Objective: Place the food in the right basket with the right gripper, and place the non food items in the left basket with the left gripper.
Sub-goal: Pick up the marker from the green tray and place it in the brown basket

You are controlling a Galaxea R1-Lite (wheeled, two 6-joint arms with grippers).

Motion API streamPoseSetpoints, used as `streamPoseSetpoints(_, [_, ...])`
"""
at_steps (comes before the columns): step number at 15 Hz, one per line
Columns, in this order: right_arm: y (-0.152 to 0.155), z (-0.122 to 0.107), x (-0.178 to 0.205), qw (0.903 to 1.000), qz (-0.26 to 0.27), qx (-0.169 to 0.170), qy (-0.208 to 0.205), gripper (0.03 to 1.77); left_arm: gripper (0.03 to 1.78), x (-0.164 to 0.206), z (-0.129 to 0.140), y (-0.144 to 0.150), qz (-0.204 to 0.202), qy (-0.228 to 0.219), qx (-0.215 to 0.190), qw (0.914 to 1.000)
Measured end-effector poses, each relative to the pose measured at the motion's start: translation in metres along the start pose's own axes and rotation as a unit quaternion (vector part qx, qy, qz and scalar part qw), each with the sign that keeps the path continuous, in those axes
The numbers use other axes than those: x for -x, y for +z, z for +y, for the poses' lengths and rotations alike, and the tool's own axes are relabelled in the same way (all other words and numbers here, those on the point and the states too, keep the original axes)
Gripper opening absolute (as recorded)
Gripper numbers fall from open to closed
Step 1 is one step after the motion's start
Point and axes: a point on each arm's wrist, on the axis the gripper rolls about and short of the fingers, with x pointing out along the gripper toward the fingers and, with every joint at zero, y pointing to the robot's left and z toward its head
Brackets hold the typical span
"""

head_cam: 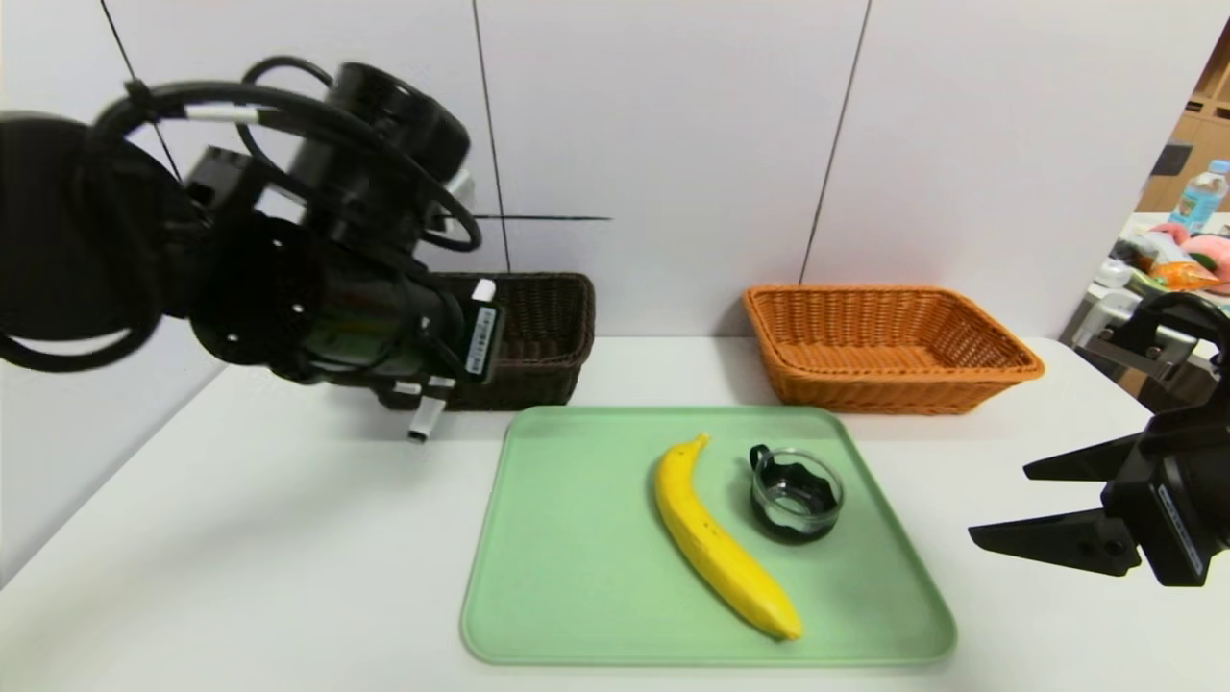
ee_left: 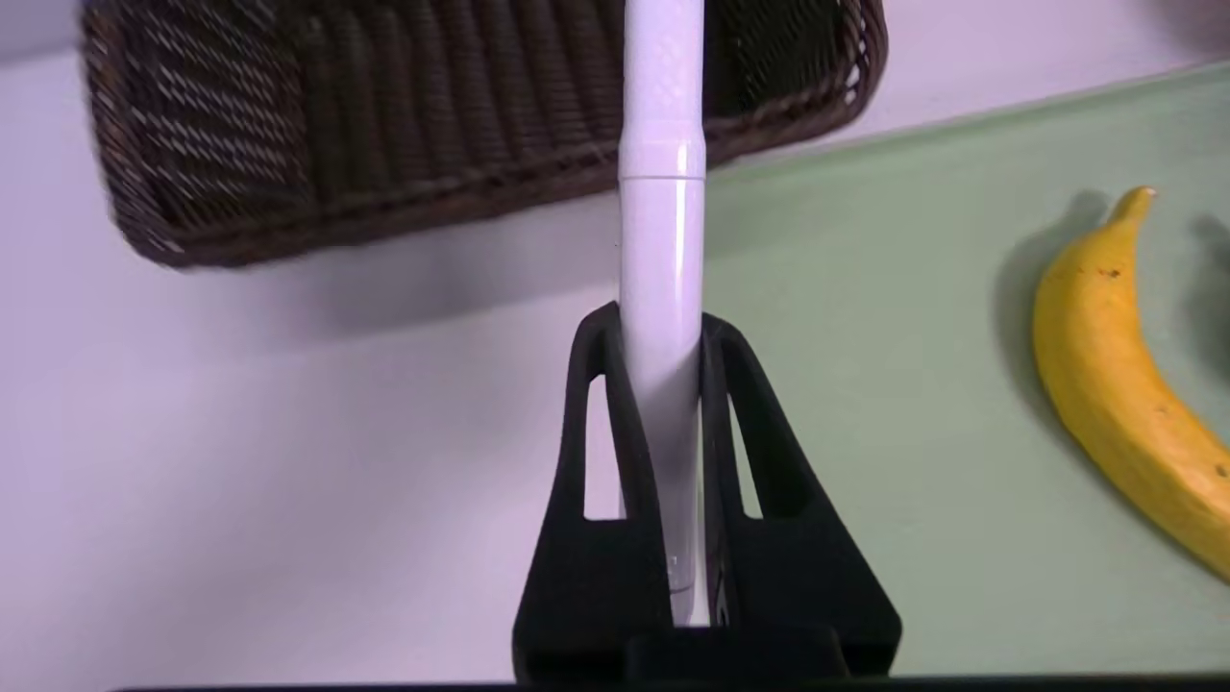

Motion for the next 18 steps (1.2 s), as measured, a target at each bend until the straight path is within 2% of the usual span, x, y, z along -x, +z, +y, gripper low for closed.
streamPoseSetpoints(3, [-0.002,0.001,0.002,1.0000,-0.001,0.000,-0.001,1.70,0.16,0.005,0.027,0.018,-0.022,-0.051,-0.069,0.9961])
streamPoseSetpoints(5, [-0.004,0.002,0.003,1.0000,-0.003,-0.006,-0.001,1.70,0.16,-0.002,0.044,0.023,-0.028,-0.075,-0.125,0.9889])
streamPoseSetpoints(7, [-0.006,0.004,0.005,0.9999,-0.004,-0.010,-0.002,1.70,0.16,-0.013,0.055,0.027,-0.031,-0.085,-0.175,0.9804])
streamPoseSetpoints(9, [-0.008,0.005,0.006,0.9999,-0.004,-0.011,-0.002,1.70,0.16,-0.027,0.065,0.033,-0.037,-0.074,-0.222,0.9716])
streamPoseSetpoints(11, [-0.010,0.006,0.007,0.9999,-0.005,-0.011,-0.002,1.70,0.16,-0.043,0.073,0.036,-0.037,-0.073,-0.274,0.9581])
streamPoseSetpoints(13, [-0.012,0.007,0.008,0.9999,-0.005,-0.011,-0.002,1.70,0.16,-0.058,0.081,0.036,-0.039,-0.091,-0.320,0.9424])
streamPoseSetpoints(15, [-0.014,0.008,0.008,0.9999,-0.003,-0.013,-0.002,1.70,0.16,-0.074,0.090,0.036,-0.043,-0.109,-0.366,0.9232])
streamPoseSetpoints(18, [-0.019,0.008,0.008,0.9999,0.001,-0.016,-0.003,1.70,0.16,-0.101,0.099,0.037,-0.039,-0.105,-0.425,0.8982])
